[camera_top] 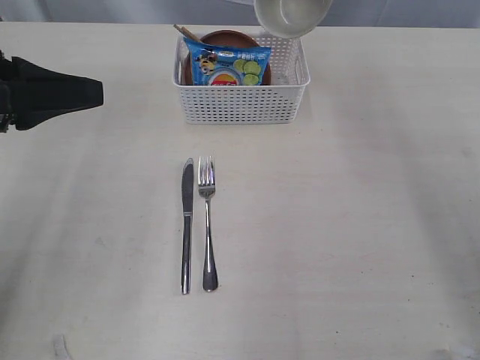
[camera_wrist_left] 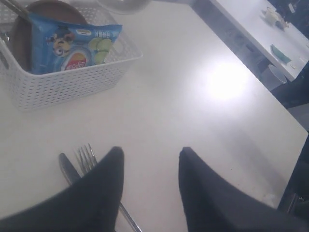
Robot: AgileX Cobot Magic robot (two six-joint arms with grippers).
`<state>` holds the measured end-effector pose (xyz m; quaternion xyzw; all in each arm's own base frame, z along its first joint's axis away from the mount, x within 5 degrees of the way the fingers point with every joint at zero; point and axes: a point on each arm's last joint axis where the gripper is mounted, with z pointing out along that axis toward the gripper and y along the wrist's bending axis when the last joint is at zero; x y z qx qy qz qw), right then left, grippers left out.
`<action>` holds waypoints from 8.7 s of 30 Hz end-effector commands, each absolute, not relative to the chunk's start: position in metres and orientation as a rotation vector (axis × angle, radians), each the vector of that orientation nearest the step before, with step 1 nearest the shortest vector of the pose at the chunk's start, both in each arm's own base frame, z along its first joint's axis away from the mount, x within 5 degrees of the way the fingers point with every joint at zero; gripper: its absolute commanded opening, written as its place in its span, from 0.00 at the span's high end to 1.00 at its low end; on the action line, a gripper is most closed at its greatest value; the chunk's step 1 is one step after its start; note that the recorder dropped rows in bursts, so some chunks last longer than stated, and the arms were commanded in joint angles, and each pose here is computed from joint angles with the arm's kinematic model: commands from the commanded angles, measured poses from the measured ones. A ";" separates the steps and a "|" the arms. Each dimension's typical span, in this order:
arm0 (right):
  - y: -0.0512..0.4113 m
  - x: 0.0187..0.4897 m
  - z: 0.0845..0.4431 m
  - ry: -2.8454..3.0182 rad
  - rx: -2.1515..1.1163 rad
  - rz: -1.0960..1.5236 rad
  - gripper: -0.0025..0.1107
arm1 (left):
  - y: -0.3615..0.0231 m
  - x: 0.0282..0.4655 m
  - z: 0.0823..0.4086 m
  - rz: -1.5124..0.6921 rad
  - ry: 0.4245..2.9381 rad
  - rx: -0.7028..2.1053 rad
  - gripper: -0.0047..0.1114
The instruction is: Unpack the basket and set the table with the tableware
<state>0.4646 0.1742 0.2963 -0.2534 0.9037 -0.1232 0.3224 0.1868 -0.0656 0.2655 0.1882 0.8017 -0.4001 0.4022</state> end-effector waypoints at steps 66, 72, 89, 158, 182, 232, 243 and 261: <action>0.066 0.262 0.152 3.010 -0.334 0.639 0.98 | -0.067 0.183 0.264 -1.041 2.036 0.510 0.65; 0.064 0.255 0.145 3.036 -0.348 0.614 0.98 | -0.067 0.183 0.264 -1.041 2.036 0.510 0.65; 0.068 0.273 0.167 2.988 -0.367 0.638 0.52 | -0.067 0.183 0.263 -1.037 2.042 0.522 0.65; 0.180 0.407 0.347 2.143 -1.256 -0.203 0.98 | -0.069 0.181 0.266 -1.099 2.014 0.523 0.65; -0.077 0.399 0.204 2.804 0.067 0.353 0.98 | -0.069 0.181 0.266 -1.099 2.014 0.523 0.65; 0.219 0.448 0.199 2.268 -1.222 0.086 0.48 | -0.068 0.182 0.265 -1.088 2.036 0.490 0.65; 0.219 0.460 0.184 2.186 -1.215 0.031 0.48 | -0.069 0.182 0.266 -1.102 2.032 0.485 0.65; 0.220 0.459 0.156 2.247 -1.297 0.028 0.86 | -0.069 0.181 0.266 -1.108 2.032 0.484 0.65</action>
